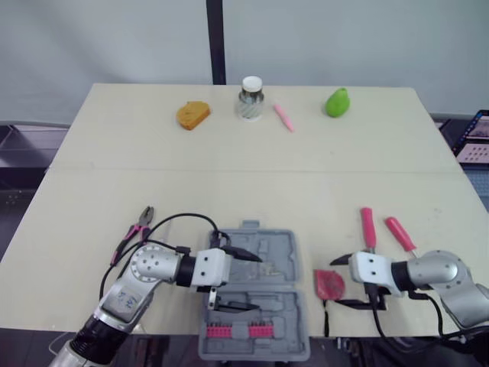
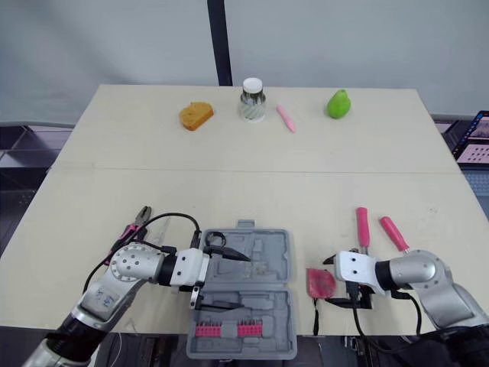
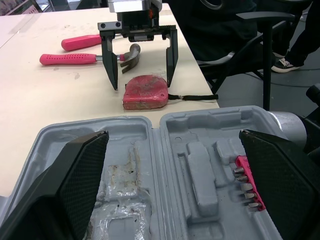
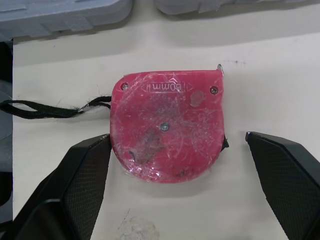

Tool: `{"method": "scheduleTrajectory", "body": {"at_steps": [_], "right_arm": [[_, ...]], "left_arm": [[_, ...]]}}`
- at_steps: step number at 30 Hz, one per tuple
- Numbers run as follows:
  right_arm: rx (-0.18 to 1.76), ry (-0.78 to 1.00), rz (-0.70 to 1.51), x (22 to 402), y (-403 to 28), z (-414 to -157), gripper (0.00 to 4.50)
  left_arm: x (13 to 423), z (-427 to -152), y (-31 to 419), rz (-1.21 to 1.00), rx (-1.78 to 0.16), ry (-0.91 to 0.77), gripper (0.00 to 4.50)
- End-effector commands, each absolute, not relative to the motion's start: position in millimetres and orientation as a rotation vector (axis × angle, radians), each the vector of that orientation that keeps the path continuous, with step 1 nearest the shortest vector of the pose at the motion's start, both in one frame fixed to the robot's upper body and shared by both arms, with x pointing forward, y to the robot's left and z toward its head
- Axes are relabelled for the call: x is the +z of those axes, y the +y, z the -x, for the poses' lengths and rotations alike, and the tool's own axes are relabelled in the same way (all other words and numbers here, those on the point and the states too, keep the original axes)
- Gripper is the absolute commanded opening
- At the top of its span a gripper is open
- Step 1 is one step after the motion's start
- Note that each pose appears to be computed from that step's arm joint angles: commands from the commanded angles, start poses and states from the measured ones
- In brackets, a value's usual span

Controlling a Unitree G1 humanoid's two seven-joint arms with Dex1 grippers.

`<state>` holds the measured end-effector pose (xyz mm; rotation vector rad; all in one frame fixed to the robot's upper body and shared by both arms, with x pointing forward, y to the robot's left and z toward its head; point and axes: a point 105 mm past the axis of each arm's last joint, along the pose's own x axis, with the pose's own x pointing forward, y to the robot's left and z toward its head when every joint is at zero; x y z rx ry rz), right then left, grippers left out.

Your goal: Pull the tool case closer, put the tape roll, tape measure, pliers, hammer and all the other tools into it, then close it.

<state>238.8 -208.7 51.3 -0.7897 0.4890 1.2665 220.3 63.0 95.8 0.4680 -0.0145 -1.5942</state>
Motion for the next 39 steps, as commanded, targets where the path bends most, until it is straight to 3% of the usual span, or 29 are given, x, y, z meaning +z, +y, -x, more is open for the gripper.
{"method": "scheduleTrajectory", "body": {"at_steps": [1, 11, 35, 38, 39], "right_arm": [[1.304, 0.434, 0.769, 52, -202, -234, 4.48], [1.319, 0.361, 0.638, 46, -210, -233, 4.48], [1.317, 0.349, 0.604, 40, -208, -238, 4.48], [1.314, 0.35, 0.604, 39, -208, -239, 3.63], [1.316, 0.351, 0.608, 39, -208, -238, 3.14]], "left_arm": [[104, -216, 58, -0.488, -1.604, -0.058, 4.5], [106, -216, 59, -0.487, -1.601, -0.053, 4.5], [107, -215, 57, -0.486, -1.603, -0.047, 4.5], [106, -215, 56, -0.486, -1.604, -0.047, 4.5], [106, -215, 56, -0.485, -1.603, -0.048, 4.5]]}}
